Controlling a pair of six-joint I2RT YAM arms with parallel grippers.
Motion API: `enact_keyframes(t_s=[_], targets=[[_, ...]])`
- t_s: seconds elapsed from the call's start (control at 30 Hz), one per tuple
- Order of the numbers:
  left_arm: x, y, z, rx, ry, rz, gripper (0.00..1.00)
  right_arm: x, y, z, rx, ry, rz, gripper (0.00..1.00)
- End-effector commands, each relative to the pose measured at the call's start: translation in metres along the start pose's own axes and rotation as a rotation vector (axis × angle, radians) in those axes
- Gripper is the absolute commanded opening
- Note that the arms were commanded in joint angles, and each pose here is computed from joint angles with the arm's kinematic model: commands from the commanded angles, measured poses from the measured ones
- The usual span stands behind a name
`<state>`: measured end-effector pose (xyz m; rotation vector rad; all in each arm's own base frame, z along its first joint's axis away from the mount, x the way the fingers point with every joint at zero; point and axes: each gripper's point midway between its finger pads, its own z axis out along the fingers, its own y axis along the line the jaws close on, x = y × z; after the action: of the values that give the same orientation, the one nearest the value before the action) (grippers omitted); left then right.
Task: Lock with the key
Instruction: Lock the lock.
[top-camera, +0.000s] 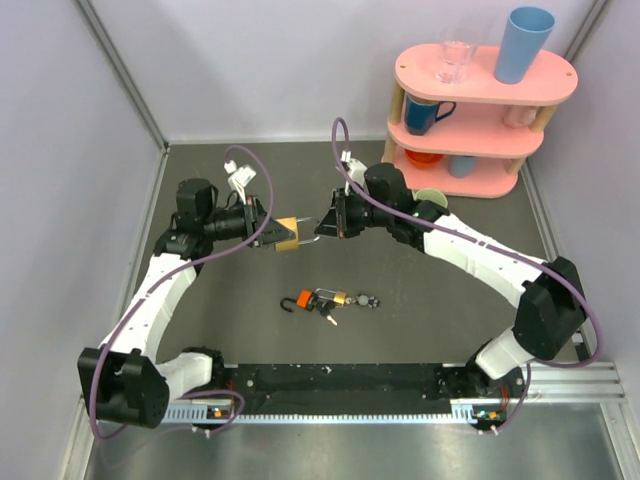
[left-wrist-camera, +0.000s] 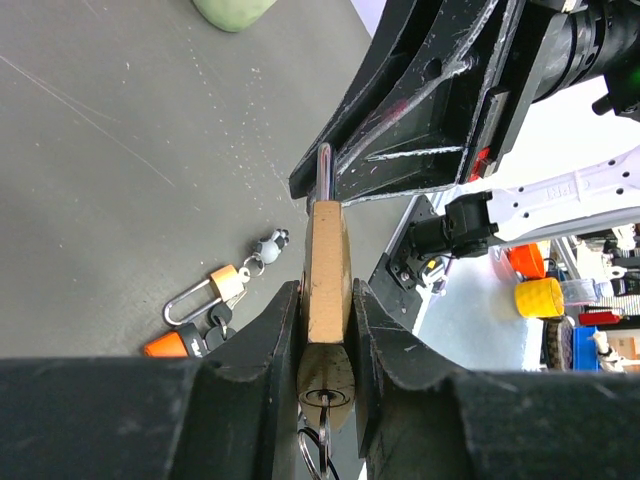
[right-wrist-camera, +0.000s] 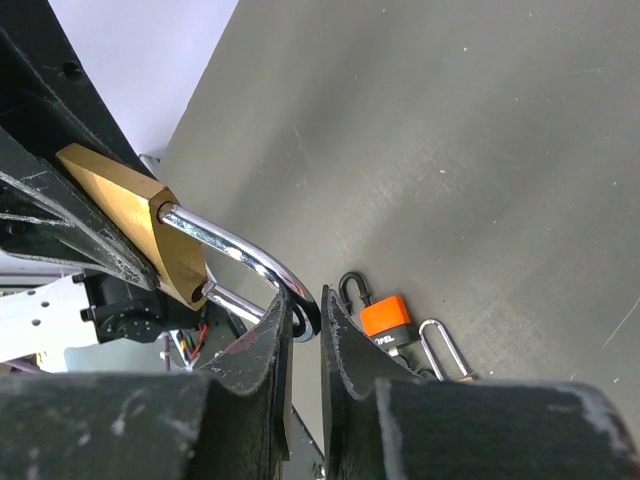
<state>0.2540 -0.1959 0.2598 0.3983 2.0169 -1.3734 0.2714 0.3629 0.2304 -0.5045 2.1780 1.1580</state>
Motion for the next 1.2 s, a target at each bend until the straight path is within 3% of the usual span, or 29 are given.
enact_keyframes(t_s=[0.0, 0.7, 1.17], targets=[[-0.026, -0.037, -0.01, 0.096, -0.07, 0.173, 0.0, -0.022, 0.022, -0.004, -0.051, -0.057, -0.041, 0.02], [-0.024, -0.027, -0.013, 0.043, -0.014, 0.292, 0.0, -0.024, 0.044, -0.019, -0.147, -0.058, -0.093, 0.0], [-0.021, -0.034, -0.007, 0.13, -0.029, 0.225, 0.0, -0.026, 0.047, -0.016, -0.161, -0.067, -0.076, 0.0]])
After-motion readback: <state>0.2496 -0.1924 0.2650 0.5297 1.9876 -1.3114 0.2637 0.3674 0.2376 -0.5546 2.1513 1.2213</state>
